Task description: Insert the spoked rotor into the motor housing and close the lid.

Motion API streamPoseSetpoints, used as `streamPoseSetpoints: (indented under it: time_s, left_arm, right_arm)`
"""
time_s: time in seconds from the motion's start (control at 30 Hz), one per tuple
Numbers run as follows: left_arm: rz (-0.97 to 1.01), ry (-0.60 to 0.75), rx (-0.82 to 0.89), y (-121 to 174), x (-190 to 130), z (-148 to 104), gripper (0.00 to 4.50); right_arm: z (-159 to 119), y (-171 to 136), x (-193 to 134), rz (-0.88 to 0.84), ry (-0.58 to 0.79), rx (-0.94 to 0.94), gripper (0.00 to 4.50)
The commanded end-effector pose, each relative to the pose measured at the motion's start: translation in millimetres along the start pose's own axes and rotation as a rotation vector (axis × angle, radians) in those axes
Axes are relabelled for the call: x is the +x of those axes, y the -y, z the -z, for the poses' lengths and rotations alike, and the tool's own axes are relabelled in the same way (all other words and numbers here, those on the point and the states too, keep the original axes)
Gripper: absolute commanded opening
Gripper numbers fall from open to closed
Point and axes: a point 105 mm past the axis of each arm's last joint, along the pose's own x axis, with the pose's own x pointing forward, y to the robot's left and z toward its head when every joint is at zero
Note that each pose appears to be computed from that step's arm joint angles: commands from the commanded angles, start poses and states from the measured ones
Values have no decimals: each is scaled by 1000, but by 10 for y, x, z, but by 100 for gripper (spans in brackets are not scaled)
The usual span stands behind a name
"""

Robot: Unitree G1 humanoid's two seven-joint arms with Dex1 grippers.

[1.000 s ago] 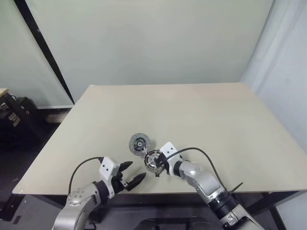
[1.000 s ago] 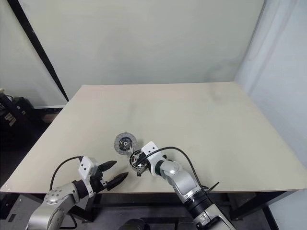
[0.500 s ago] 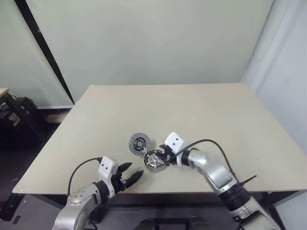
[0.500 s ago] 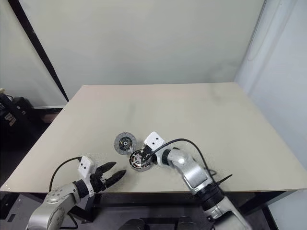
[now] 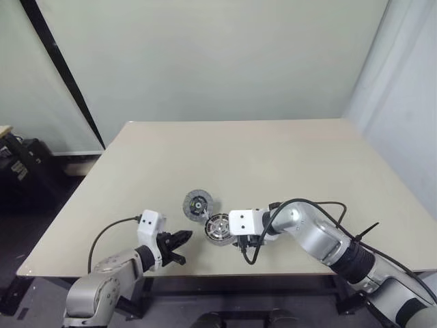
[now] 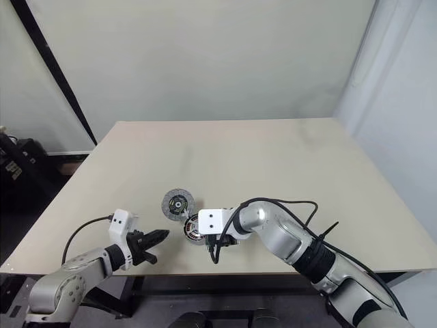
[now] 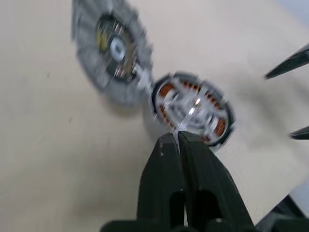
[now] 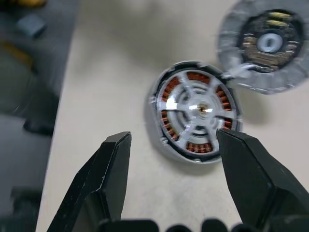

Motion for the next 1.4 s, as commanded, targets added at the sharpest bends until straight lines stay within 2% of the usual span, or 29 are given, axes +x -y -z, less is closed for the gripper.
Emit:
streamPoseSetpoints:
  time_s: [0.03,0.37,1.4]
  left_arm:
    - [13,-63,23,78,2,-56,1]
    - [-25,-185,39,52,15,92,1]
    - [-44,-165,74,18,60,84,1]
  right_arm:
    - [-81,47,-13,-34,-58,-118,308]
    - [-54,-43,212,-124,-161,-203,308]
    - [160,61,426,-37,-261,-189,308]
